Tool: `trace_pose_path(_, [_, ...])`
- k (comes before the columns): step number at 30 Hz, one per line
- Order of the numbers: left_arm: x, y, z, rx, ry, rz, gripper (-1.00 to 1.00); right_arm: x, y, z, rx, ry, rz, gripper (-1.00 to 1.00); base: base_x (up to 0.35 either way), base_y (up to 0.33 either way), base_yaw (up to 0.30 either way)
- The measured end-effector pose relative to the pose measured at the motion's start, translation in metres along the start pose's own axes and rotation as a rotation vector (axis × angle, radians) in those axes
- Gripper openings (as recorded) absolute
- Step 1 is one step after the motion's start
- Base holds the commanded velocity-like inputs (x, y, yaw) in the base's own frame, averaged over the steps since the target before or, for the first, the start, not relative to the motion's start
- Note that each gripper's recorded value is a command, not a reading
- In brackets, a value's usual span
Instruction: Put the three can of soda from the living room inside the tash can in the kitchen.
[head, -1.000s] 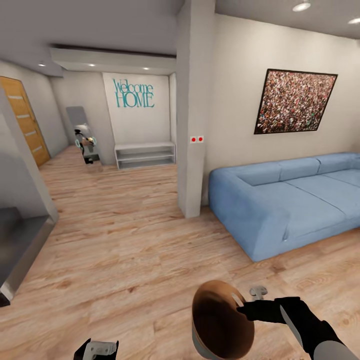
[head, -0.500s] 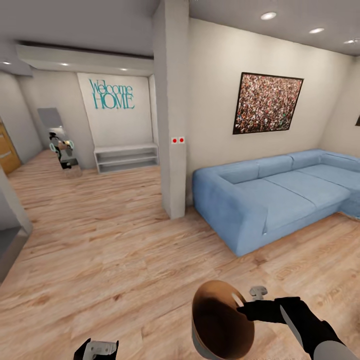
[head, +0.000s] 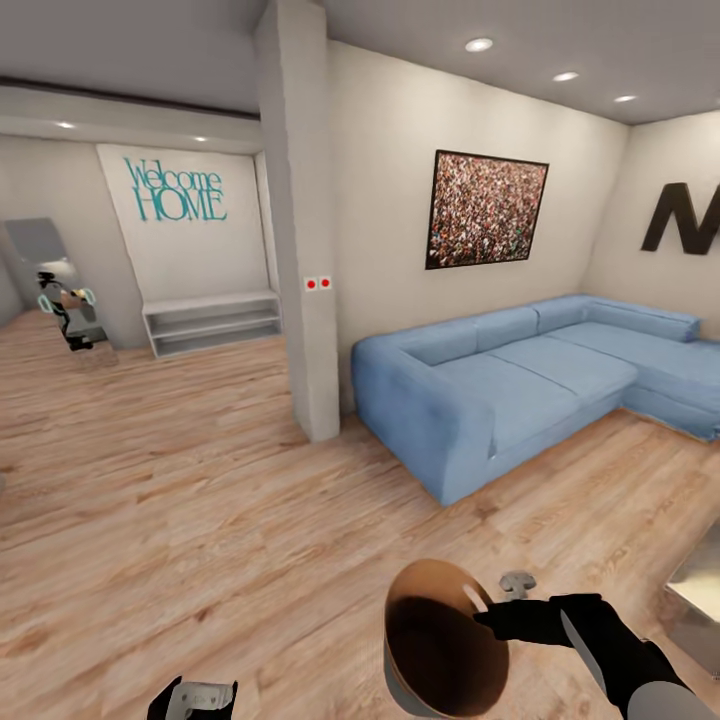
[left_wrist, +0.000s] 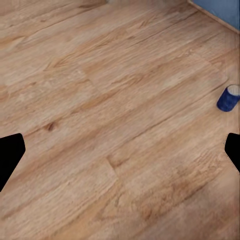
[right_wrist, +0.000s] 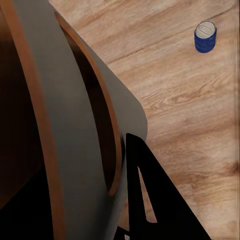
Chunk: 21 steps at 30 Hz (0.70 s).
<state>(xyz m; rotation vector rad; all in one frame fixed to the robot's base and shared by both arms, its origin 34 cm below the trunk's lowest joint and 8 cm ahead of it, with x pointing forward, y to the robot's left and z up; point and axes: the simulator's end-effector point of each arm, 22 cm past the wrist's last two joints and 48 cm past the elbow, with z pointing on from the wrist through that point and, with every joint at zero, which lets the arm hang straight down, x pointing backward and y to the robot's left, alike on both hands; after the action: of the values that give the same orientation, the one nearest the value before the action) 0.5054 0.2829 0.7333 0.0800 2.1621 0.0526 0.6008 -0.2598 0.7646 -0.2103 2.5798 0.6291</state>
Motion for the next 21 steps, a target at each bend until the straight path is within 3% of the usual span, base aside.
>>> trace_pose_path(21, [-0.0003,0.0,0.0,0.0,-0.001,0.0,1.0,-0.0007,-0.0057,-0.0041,0.005,-0.003,0.015,-1.0,0.0,0.0,-0.251])
